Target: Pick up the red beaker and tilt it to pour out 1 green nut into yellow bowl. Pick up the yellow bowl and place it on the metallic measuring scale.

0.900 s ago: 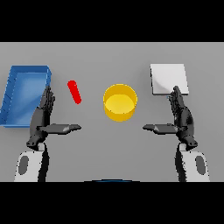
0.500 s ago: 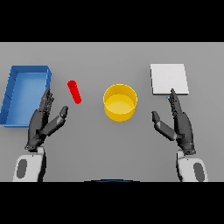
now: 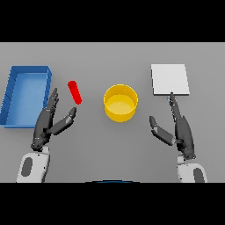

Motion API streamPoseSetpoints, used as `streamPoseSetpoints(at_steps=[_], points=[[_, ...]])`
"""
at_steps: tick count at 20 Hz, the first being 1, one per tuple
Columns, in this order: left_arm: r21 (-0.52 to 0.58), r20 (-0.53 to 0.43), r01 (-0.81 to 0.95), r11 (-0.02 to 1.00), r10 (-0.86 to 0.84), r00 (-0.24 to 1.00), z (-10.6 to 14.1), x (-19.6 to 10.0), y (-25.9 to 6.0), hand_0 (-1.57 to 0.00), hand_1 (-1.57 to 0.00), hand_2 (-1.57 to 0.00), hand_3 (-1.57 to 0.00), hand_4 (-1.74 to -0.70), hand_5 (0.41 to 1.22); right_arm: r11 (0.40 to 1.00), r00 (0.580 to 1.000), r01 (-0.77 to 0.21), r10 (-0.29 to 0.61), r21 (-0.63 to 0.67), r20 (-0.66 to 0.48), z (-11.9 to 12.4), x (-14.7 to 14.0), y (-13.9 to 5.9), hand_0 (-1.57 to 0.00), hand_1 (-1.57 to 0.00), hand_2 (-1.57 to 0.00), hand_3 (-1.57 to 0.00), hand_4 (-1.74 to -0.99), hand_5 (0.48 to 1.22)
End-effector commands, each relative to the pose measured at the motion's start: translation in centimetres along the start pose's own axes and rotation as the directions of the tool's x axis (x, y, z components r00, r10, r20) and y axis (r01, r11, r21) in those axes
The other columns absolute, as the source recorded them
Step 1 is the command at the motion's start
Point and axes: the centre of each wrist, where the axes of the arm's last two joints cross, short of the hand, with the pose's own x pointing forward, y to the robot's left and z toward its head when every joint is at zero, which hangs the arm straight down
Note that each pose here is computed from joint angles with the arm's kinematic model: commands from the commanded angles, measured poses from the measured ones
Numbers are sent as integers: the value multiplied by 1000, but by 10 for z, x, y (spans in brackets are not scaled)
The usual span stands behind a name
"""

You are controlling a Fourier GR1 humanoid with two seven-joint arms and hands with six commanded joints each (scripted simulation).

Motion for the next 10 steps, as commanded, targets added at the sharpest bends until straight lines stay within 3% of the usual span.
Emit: streamPoseSetpoints(at_steps=[1, 10], points=[[-6, 2, 4, 1000, -4, 1000, -6, -3, 1, 1, 1, 1, 1, -1116, 627, 1000, 1000, 15, -15, -2, 7, 3, 0, 0, 1, 1, 1, 1, -1143, 650], [8, -9, 7, 1000, -6, 1000, -63, -19, -12, 1, 1, 1, 1, -1163, 631, 998, 998, 57, -57, 4, 7, 0, 0, 1, 1, 1, 1, 1, -1230, 666]])
